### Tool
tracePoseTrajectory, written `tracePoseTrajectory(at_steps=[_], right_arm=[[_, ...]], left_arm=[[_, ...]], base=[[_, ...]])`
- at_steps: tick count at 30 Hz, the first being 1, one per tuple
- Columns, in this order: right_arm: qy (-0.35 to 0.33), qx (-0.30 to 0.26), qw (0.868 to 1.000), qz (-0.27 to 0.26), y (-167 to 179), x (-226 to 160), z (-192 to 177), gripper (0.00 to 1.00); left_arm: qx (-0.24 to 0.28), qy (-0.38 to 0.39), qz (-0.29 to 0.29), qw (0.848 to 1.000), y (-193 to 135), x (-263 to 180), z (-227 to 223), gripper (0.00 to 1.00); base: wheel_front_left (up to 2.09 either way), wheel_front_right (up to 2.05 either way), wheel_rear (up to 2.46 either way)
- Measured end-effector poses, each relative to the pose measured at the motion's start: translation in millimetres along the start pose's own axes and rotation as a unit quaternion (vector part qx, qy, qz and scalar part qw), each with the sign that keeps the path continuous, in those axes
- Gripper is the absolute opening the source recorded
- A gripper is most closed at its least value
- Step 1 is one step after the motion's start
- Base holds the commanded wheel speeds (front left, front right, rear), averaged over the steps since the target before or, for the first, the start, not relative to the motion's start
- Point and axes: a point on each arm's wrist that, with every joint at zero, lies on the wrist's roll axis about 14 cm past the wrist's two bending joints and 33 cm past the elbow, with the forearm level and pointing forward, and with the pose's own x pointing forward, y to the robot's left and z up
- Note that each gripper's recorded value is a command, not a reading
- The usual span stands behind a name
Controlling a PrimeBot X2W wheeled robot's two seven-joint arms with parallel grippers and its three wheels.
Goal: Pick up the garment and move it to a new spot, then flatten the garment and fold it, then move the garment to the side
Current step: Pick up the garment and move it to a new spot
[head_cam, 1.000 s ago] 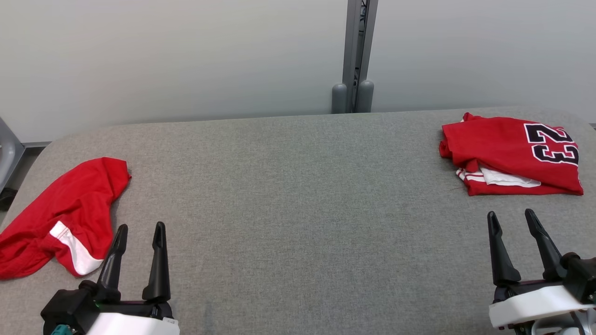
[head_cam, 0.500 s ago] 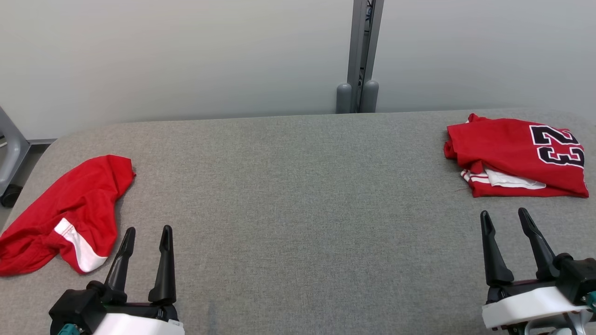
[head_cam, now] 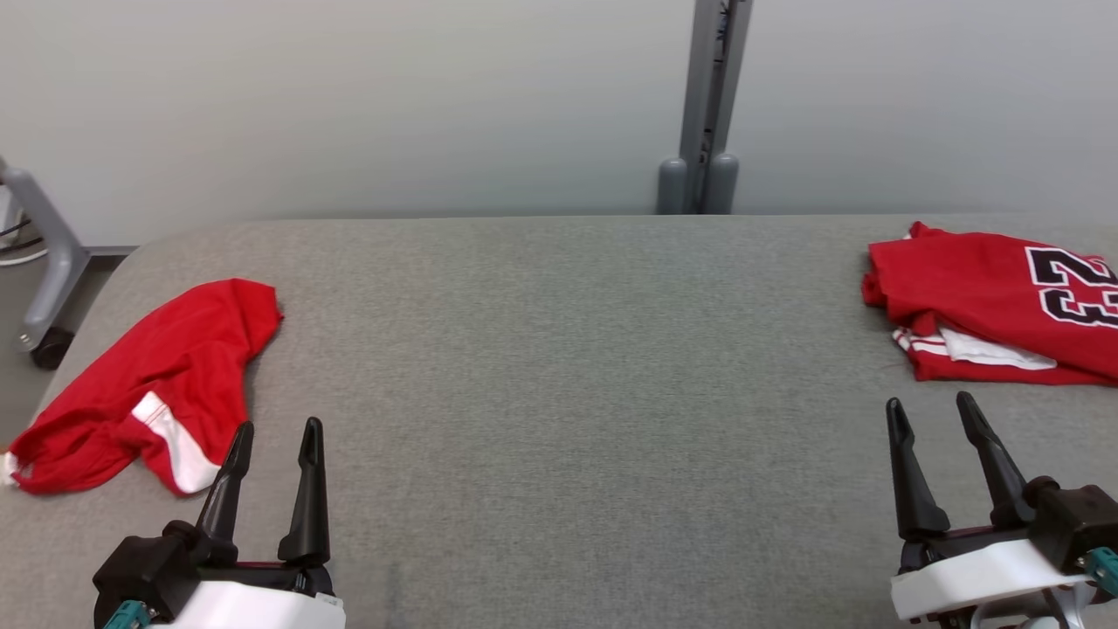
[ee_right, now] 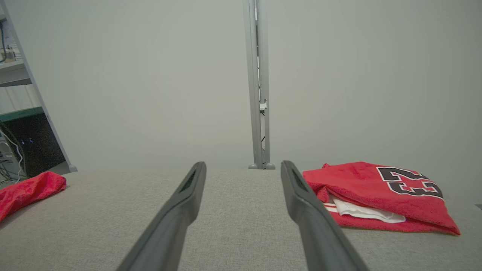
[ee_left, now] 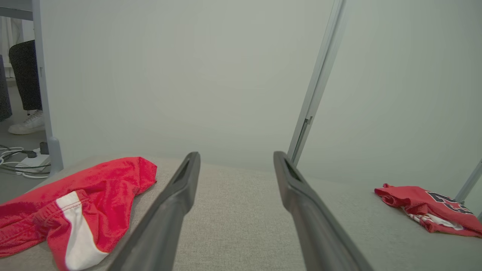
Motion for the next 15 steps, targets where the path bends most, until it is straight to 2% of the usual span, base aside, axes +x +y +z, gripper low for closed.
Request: tracePoseTrajectory(at_steps=[8, 15], right_arm=[[0.013, 0.019, 0.998, 0.061, 43, 17, -11, 1.00], [0.020, 0.035, 0.991, 0.131, 93, 32, -18, 1.00]], left_arm=[[0.014, -0.010, 0.055, 0.998, 33, -19, 10, 1.00], [0.026, -0.020, 0.112, 0.993, 65, -44, 19, 1.00]], base=[[0.00, 0.00, 0.00], [0.00, 0.00, 0.00]])
